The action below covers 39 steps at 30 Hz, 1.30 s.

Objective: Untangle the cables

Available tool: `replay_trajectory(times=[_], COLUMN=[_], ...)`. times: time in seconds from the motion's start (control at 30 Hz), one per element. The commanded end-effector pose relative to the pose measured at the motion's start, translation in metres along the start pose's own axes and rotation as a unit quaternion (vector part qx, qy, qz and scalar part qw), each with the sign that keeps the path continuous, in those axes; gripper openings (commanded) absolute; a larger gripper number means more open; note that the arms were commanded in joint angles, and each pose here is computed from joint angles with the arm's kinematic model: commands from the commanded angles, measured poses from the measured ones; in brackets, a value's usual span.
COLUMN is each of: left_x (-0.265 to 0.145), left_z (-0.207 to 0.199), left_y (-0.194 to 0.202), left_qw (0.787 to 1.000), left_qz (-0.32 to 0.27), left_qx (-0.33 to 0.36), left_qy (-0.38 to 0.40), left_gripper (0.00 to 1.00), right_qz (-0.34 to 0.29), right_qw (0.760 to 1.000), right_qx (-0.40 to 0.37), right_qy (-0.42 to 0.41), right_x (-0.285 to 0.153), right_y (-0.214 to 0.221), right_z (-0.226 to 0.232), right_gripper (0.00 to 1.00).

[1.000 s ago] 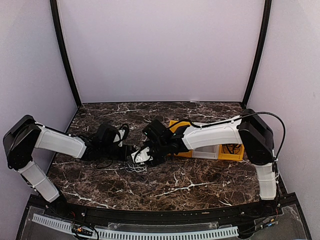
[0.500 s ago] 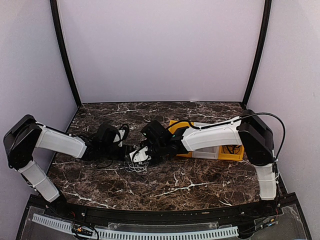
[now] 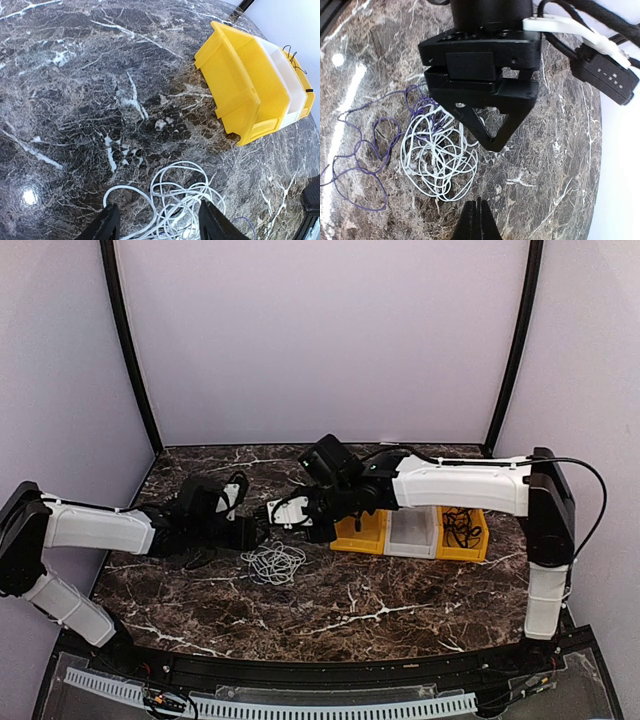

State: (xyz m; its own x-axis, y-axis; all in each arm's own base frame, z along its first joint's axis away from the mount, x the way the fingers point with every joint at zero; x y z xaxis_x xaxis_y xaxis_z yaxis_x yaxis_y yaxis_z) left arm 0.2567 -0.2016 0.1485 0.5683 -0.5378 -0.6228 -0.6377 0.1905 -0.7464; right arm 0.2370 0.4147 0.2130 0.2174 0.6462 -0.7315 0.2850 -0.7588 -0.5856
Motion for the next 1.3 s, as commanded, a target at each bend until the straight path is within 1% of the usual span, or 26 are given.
replay_trajectory(times=[0.0, 0.03, 0.07, 0.1, 0.17, 0.2, 0.23, 0.3, 0.33, 0.43, 0.5, 0.57, 0.63, 0.7, 0.8, 1.07, 1.27], left_x=[-0.017, -0.021, -0.024, -0.025, -0.027, -0.029, -0.030, -0.032, -0.034, -0.038, -0.040, -0.042, -0.043, -0.043, -0.042, -0.043, -0.042], left_z=[0.002, 0.002, 0.002, 0.003, 0.004, 0.005, 0.006, 0.007, 0.008, 0.009, 0.010, 0.010, 0.011, 0.011, 0.011, 0.011, 0.011], left_y=[-0.008, -0.008, -0.009, -0.008, -0.007, -0.007, -0.007, -0.008, -0.008, -0.007, -0.005, -0.003, -0.001, 0.001, 0.002, 0.001, 0.001], left_qw=[1.000, 0.999, 0.999, 0.999, 0.999, 0.998, 0.998, 0.998, 0.997, 0.997, 0.996, 0.996, 0.996, 0.996, 0.996, 0.996, 0.996], left_qz=[-0.018, -0.023, -0.028, -0.028, -0.030, -0.032, -0.033, -0.037, -0.039, -0.046, -0.049, -0.051, -0.051, -0.049, -0.046, -0.049, -0.050], left_qx=[0.014, 0.015, 0.015, 0.015, 0.015, 0.015, 0.014, 0.012, 0.012, 0.008, 0.005, 0.003, 0.002, 0.002, 0.002, 0.001, 0.000], left_qy=[-0.019, -0.020, -0.024, -0.028, -0.034, -0.042, -0.048, -0.058, -0.061, -0.068, -0.070, -0.072, -0.072, -0.072, -0.072, -0.069, -0.068], left_gripper=[0.56, 0.57, 0.58, 0.59, 0.61, 0.61, 0.61, 0.61, 0.61, 0.62, 0.62, 0.62, 0.62, 0.62, 0.62, 0.62, 0.62], right_qz=[-0.036, -0.042, -0.046, -0.042, -0.031, -0.026, -0.021, -0.027, -0.029, -0.023, -0.019, -0.027, -0.032, -0.032, -0.026, -0.018, -0.010], right_qw=[0.996, 0.994, 0.990, 0.985, 0.965, 0.950, 0.929, 0.891, 0.880, 0.865, 0.851, 0.838, 0.819, 0.807, 0.798, 0.795, 0.792], right_qx=[0.077, 0.098, 0.127, 0.161, 0.243, 0.286, 0.339, 0.411, 0.430, 0.459, 0.480, 0.492, 0.508, 0.519, 0.531, 0.540, 0.545], right_qy=[-0.033, -0.036, -0.036, -0.048, -0.091, -0.119, -0.146, -0.191, -0.198, -0.200, -0.211, -0.236, -0.264, -0.280, -0.285, -0.277, -0.275], right_x=[-0.024, -0.022, -0.020, -0.011, 0.004, 0.012, 0.018, 0.026, 0.030, 0.039, 0.045, 0.048, 0.052, 0.058, 0.066, 0.075, 0.079], right_y=[-0.008, -0.006, -0.005, -0.001, 0.004, 0.007, 0.011, 0.020, 0.023, 0.029, 0.033, 0.034, 0.034, 0.036, 0.039, 0.043, 0.046], right_z=[-0.008, -0.012, -0.017, -0.022, -0.031, -0.035, -0.039, -0.046, -0.048, -0.050, -0.051, -0.051, -0.049, -0.047, -0.046, -0.047, -0.045], right_gripper=[0.00, 0.06, 0.23, 0.34, 0.41, 0.43, 0.44, 0.46, 0.46, 0.48, 0.48, 0.50, 0.50, 0.51, 0.50, 0.44, 0.41])
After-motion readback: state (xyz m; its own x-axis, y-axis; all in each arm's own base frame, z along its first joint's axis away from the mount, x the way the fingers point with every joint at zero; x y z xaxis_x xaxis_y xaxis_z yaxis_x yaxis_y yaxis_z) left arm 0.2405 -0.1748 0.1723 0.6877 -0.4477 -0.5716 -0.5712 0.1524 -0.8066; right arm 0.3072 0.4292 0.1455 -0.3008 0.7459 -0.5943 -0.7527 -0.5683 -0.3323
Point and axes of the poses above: each gripper's point midway between its finger pads, its own x axis out along the fingers, its own z axis along the line the jaws close on, y = z × x, the point moved 9 cm from there along -x, back along the fingers, and after that the axes turned 11 degrees about x, right-handed, at the moved point
